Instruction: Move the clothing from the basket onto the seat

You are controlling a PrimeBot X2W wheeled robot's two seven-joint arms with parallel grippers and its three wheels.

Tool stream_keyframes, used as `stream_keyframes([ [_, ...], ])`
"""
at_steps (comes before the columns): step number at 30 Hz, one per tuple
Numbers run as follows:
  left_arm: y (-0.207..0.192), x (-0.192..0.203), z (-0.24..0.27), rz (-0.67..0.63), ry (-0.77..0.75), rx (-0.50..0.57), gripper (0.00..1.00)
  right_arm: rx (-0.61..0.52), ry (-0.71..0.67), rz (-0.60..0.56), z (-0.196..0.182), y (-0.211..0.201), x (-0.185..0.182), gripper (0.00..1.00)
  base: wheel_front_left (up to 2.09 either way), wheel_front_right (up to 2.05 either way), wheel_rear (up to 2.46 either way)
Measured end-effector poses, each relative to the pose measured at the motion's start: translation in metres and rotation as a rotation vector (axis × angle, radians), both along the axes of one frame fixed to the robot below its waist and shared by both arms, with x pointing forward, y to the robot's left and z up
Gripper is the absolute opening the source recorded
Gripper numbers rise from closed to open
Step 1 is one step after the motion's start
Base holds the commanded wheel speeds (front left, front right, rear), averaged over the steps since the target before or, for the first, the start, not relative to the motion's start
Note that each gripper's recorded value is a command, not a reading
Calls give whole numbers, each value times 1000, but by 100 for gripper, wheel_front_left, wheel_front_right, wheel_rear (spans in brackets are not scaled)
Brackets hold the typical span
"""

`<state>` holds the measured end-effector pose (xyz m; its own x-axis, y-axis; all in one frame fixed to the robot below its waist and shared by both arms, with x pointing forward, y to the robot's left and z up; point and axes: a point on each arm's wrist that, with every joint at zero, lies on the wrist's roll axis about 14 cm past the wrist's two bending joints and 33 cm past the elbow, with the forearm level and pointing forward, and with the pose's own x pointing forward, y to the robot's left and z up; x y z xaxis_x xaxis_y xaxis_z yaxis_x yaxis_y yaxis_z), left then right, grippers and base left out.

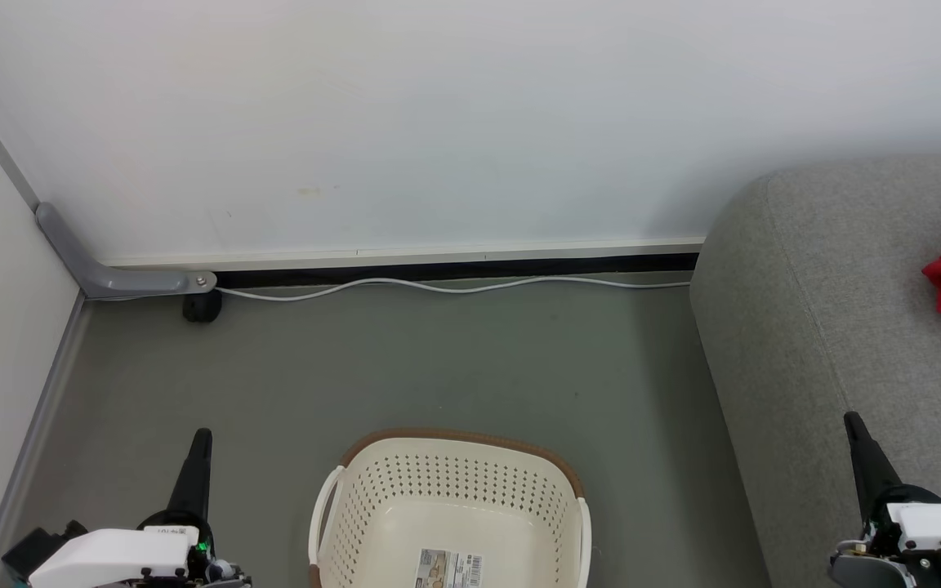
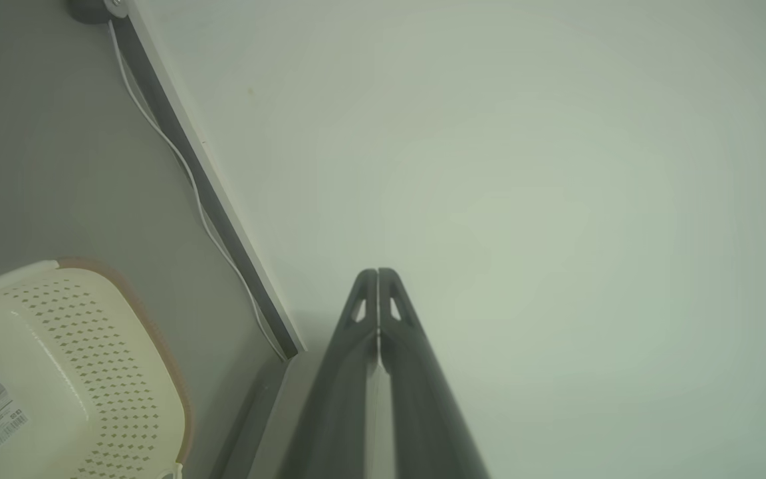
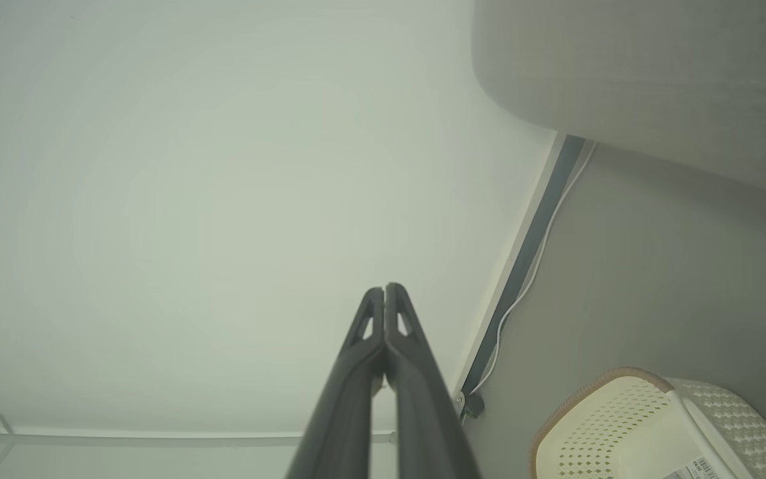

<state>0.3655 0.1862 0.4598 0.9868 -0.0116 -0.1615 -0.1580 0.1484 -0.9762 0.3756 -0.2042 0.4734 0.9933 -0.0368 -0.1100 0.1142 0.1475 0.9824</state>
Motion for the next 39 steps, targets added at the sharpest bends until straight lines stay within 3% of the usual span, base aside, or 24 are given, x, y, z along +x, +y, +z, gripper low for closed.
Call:
stream_keyframes([
  [15,1,7,14,10,-57,-161,0,152,-40,-2,9,-1,2,0,0,0,0],
  [39,1,7,14,10,-58,-162,0,153,-41,-3,9,-1,2,0,0,0,0],
])
